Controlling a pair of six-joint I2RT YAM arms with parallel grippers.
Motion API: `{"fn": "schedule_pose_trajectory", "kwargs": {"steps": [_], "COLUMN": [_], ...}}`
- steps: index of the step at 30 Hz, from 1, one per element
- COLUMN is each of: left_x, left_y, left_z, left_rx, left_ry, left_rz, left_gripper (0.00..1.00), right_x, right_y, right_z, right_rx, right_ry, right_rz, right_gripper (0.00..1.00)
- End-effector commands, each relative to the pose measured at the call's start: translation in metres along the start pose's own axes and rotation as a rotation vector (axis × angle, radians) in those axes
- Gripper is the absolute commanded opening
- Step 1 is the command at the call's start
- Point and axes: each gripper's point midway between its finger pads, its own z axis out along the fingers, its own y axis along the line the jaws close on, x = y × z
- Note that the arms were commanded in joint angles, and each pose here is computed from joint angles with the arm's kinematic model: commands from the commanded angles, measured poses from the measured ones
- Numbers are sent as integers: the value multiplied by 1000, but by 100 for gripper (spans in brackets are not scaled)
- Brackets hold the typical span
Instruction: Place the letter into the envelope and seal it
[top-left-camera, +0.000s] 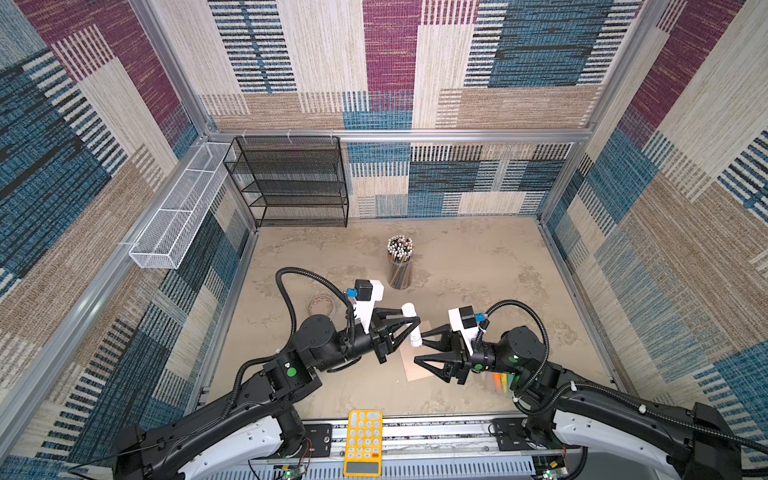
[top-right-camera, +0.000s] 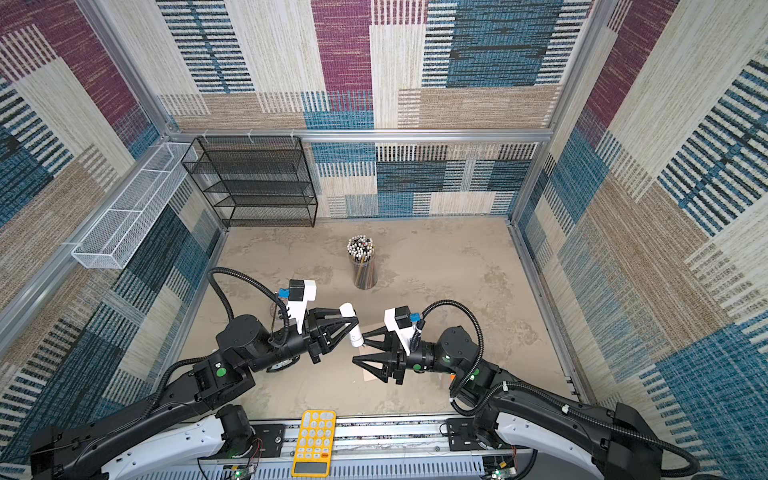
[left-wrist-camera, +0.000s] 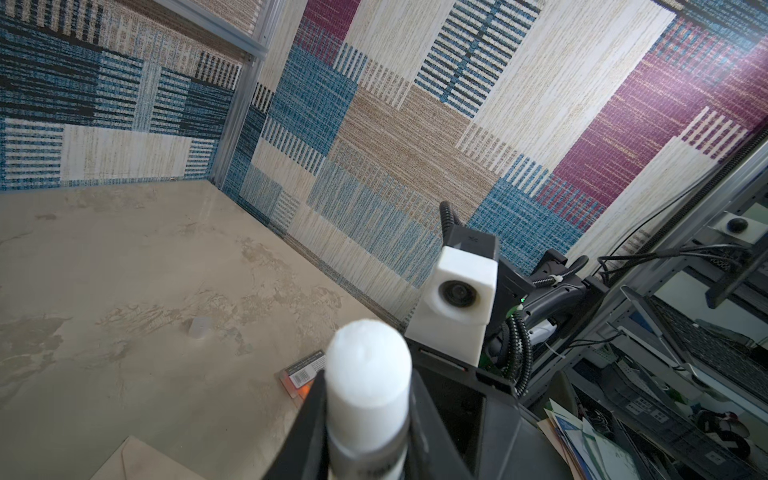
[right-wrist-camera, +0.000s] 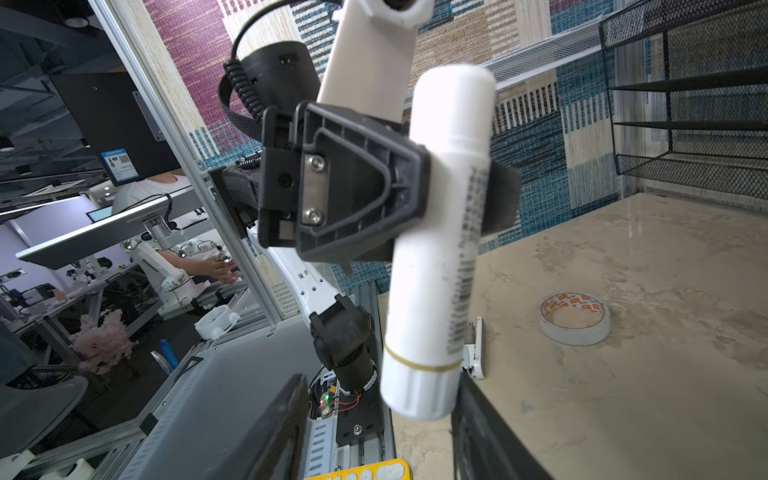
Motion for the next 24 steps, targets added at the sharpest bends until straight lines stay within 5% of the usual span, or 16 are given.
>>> {"fn": "schedule_pose_trajectory", "kwargs": {"steps": [1,11,24], "left_x": [-8,2,16], "left_y": [-9,-5,0], "left_z": [1,7,6], "left_rx": [53,63,54], "left_ry": [-43,-18,24], "left_rz": [-4,-35,-65], "left_gripper": [0,0,11], "right_x": [-13,-23,-29], "right_y": [10,7,4], "right_z": [1,3,1], "right_rx": [-48,-32,-6], "right_ry": [-34,-62,-90], "right_rz": [-29,-33,-17], "right_gripper": [59,55,21]}}
